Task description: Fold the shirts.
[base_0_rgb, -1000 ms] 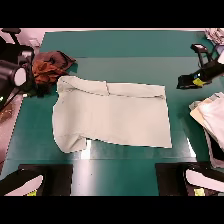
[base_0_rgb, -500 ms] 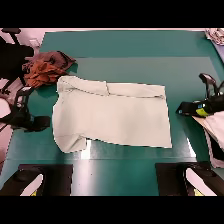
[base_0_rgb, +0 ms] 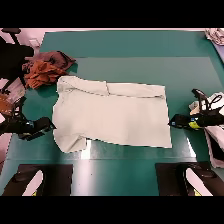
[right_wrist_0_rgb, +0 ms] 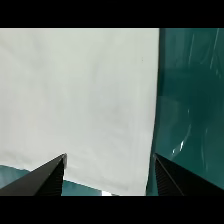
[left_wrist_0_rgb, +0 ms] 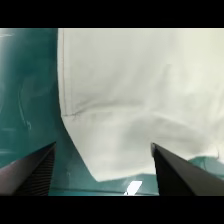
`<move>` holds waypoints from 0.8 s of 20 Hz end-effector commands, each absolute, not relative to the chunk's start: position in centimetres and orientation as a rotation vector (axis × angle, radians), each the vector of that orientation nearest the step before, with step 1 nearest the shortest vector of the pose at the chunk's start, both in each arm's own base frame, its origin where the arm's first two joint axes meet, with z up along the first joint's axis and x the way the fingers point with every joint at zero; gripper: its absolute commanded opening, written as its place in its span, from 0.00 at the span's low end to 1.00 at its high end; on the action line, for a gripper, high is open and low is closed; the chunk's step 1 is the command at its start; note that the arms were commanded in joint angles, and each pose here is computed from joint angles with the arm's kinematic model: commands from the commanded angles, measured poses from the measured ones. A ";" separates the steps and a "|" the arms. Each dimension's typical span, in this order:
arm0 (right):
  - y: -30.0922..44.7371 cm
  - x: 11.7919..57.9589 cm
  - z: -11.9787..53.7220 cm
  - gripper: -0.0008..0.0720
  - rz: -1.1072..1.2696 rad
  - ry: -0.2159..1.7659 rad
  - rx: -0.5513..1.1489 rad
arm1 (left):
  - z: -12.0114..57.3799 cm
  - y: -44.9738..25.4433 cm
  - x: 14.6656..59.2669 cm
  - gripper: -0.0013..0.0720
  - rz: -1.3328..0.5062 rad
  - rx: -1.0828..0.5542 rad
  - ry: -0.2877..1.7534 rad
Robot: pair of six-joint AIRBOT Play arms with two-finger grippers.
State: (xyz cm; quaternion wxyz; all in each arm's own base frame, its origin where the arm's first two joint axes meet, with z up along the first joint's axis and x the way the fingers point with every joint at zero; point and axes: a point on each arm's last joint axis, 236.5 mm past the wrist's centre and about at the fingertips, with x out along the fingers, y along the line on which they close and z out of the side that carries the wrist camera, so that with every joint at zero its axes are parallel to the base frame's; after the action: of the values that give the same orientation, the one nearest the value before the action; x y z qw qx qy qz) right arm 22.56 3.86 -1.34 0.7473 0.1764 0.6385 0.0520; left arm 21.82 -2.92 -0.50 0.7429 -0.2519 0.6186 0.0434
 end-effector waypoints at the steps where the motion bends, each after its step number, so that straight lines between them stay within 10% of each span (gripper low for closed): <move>1: 4.4 22.0 -2.4 0.86 0.126 1.452 0.388 | -2.0 -0.7 22.2 0.98 0.211 -0.552 1.344; 16: 5.5 23.0 -1.6 0.86 0.160 1.417 0.486 | -6.1 -3.8 22.5 0.97 0.012 -0.553 1.525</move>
State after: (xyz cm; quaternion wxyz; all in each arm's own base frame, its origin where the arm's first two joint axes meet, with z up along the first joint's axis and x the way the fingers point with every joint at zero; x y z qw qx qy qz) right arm 22.98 5.46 -1.65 0.7282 0.2220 0.6446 0.0704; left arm 22.98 -3.43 -5.31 0.7004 -0.2553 0.6661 0.0222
